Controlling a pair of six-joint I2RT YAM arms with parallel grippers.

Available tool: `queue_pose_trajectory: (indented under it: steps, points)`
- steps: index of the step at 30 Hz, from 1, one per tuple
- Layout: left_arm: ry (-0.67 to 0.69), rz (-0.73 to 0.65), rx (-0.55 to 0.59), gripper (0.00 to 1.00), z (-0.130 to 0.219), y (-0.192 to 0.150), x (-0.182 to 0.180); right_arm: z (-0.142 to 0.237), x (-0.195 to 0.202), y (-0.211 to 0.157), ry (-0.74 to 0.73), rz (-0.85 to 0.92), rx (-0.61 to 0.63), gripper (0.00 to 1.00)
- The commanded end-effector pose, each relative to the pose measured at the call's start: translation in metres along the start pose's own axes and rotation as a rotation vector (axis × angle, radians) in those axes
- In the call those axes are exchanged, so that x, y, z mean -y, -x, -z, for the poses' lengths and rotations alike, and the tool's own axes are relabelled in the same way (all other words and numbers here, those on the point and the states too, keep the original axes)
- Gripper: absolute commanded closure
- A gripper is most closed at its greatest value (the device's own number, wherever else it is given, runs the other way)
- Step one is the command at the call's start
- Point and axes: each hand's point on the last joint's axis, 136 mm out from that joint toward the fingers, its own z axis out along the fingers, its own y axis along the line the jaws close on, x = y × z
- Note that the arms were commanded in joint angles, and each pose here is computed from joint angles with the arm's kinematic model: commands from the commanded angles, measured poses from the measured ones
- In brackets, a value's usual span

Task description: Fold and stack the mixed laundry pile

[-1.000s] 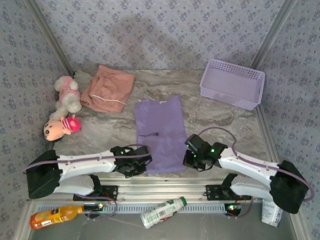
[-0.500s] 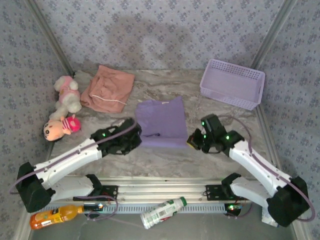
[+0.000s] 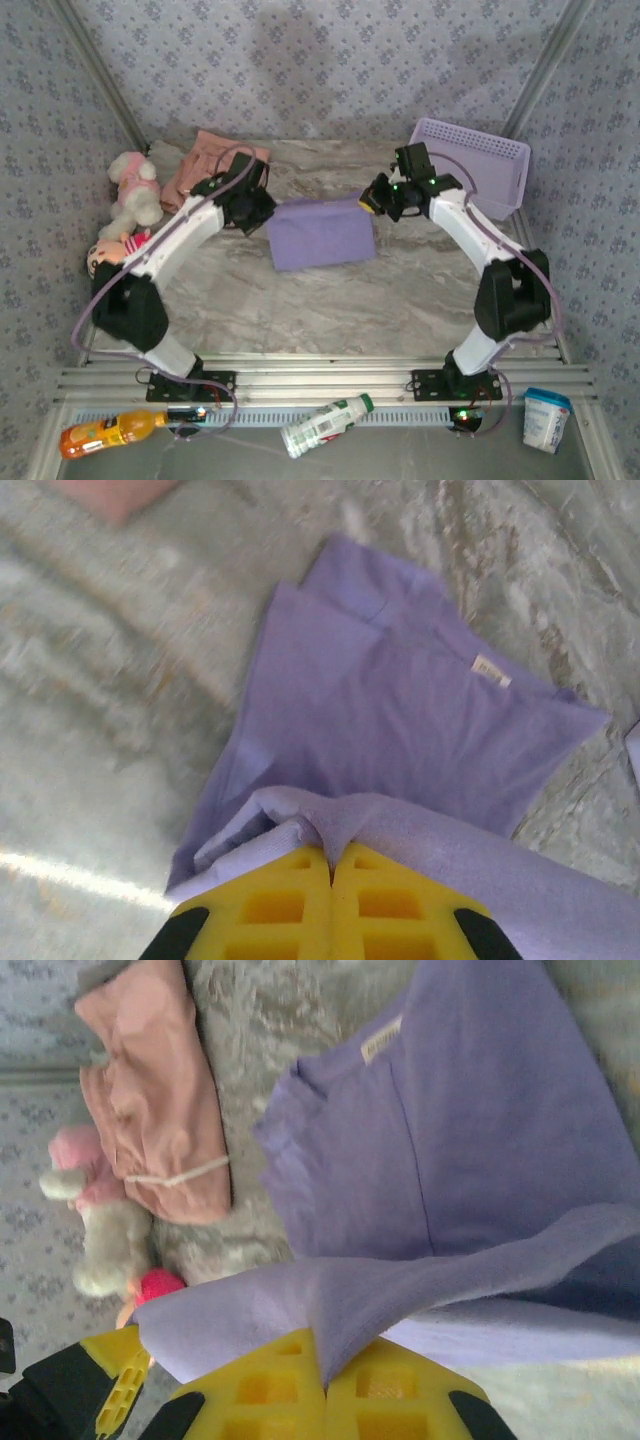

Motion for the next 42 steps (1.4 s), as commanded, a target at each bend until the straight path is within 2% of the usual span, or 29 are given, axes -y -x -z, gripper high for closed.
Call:
queue_pose_trajectory:
  steps: [1, 2, 3, 4, 5, 6, 8, 11, 14, 16, 17, 18, 19, 20, 22, 23, 25, 27, 32, 37, 42]
  points:
    - [-0.044, -0.06, -0.021, 1.0, -0.027, 0.035, 0.026, -0.018, 0.002, 0.044, -0.009, -0.009, 0.069, 1.0]
    - [-0.049, -0.061, -0.038, 0.96, -0.038, 0.045, 0.032, -0.024, 0.004, 0.058, -0.016, -0.016, 0.092, 0.88]
    - [-0.041, -0.06, -0.072, 0.6, -0.051, 0.053, 0.035, -0.035, 0.009, 0.072, -0.018, -0.027, 0.103, 0.69]
    - [-0.002, -0.05, -0.108, 0.21, -0.061, 0.058, 0.035, -0.041, 0.009, 0.088, -0.012, -0.026, 0.132, 0.27]
    - [0.017, -0.057, -0.127, 0.05, -0.065, 0.064, 0.037, -0.044, 0.007, 0.101, 0.002, -0.022, 0.161, 0.01]
    - [0.031, -0.078, -0.139, 0.0, -0.068, 0.068, 0.041, -0.046, 0.002, 0.112, 0.027, -0.015, 0.178, 0.0]
    - [0.029, -0.109, -0.119, 0.0, -0.064, 0.076, 0.048, -0.041, -0.009, 0.128, 0.049, 0.006, 0.216, 0.0]
    - [0.01, -0.118, -0.08, 0.01, -0.056, 0.084, 0.051, -0.033, -0.015, 0.128, 0.003, 0.078, 0.219, 0.0]
    - [-0.029, -0.13, -0.083, 0.08, -0.051, 0.077, 0.055, -0.034, -0.011, 0.112, -0.029, 0.136, 0.166, 0.0]
    - [-0.088, -0.151, -0.112, 0.18, -0.051, 0.063, 0.063, -0.041, -0.006, 0.092, -0.054, 0.174, 0.121, 0.0]
    - [-0.118, -0.168, -0.135, 0.27, -0.052, 0.054, 0.067, -0.045, -0.005, 0.082, -0.062, 0.185, 0.102, 0.02]
    - [-0.126, -0.184, -0.165, 0.43, -0.056, 0.04, 0.066, -0.049, -0.004, 0.073, -0.068, 0.2, 0.082, 0.08]
    - [-0.133, -0.206, -0.194, 0.59, -0.059, 0.026, 0.067, -0.056, -0.001, 0.062, -0.074, 0.21, 0.058, 0.19]
    - [-0.138, -0.228, -0.221, 0.7, -0.063, 0.013, 0.067, -0.063, 0.0, 0.053, -0.074, 0.219, 0.04, 0.38]
    - [-0.123, -0.255, -0.278, 0.95, -0.073, -0.013, 0.061, -0.079, 0.006, 0.034, -0.092, 0.236, 0.002, 0.82]
    - [-0.119, -0.252, -0.309, 1.0, -0.08, -0.026, 0.056, -0.088, 0.012, 0.026, -0.111, 0.236, -0.02, 1.0]
    - [-0.12, -0.228, -0.357, 1.0, -0.092, -0.046, 0.048, -0.102, 0.022, 0.018, -0.136, 0.239, -0.047, 1.0]
    - [-0.113, -0.218, -0.359, 1.0, -0.101, -0.055, 0.041, -0.115, 0.035, 0.013, -0.163, 0.23, -0.071, 1.0]
    - [-0.016, -0.209, -0.393, 1.0, -0.125, -0.077, 0.0, -0.14, 0.072, 0.017, -0.234, 0.191, -0.102, 1.0]
    - [0.077, -0.239, -0.415, 1.0, -0.14, -0.084, -0.037, -0.142, 0.102, 0.015, -0.3, 0.165, -0.115, 1.0]
    - [0.129, -0.319, -0.402, 1.0, -0.145, -0.072, -0.049, -0.134, 0.128, -0.011, -0.366, 0.163, -0.158, 1.0]
